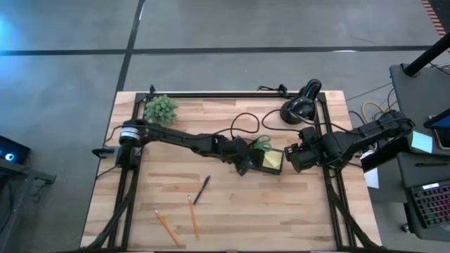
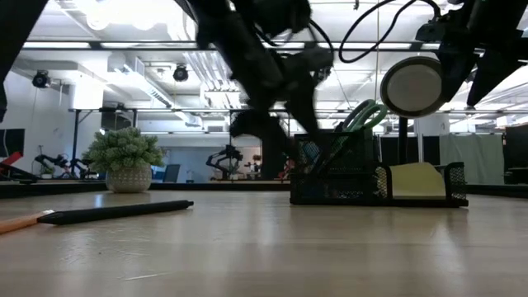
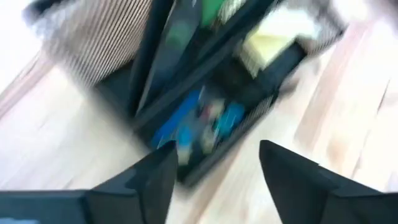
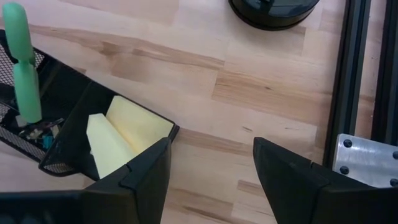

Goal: Pick and place office supplies into organizer
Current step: Put the black ballpen into the black mesh organizer

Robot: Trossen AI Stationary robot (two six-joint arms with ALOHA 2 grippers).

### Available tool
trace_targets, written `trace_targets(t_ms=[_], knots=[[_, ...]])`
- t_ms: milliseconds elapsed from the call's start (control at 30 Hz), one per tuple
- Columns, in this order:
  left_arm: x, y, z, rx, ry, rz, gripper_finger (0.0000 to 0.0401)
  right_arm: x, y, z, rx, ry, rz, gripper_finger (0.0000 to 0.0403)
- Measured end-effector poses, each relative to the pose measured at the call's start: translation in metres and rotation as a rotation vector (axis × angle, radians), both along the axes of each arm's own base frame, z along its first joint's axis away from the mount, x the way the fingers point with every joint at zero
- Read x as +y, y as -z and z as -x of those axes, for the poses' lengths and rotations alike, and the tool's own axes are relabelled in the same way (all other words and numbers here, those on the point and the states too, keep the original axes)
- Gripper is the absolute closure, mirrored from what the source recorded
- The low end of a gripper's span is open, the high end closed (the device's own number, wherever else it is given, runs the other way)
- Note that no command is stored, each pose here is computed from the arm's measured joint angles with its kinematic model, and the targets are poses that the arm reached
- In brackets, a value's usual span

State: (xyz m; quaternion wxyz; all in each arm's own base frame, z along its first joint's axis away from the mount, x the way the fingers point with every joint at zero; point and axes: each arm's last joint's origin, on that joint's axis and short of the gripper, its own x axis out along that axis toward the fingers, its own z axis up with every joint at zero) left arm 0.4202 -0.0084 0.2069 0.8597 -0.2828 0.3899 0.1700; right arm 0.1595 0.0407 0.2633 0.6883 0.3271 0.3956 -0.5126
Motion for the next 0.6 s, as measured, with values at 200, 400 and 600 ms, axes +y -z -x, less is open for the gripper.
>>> trace_targets(t_ms=[200,400,600], knots=[[-0.014,-0.023,0.051,0.287,-0.028,0.045,0.0172,0.0,0.003,0.001,0.012,-0.001,0.008,0.0183],[-0.036,0.0,0.083,0.544,-0.11,0.171,0.0216,-0.001,0.006,0.002,0.018,-0.001,0.023,0.0184],[-0.05,0.011,0.083,0.532,-0.151,0.23,0.025,-0.001,0.007,0.002,0.025,-0.023,0.04,0.0184]])
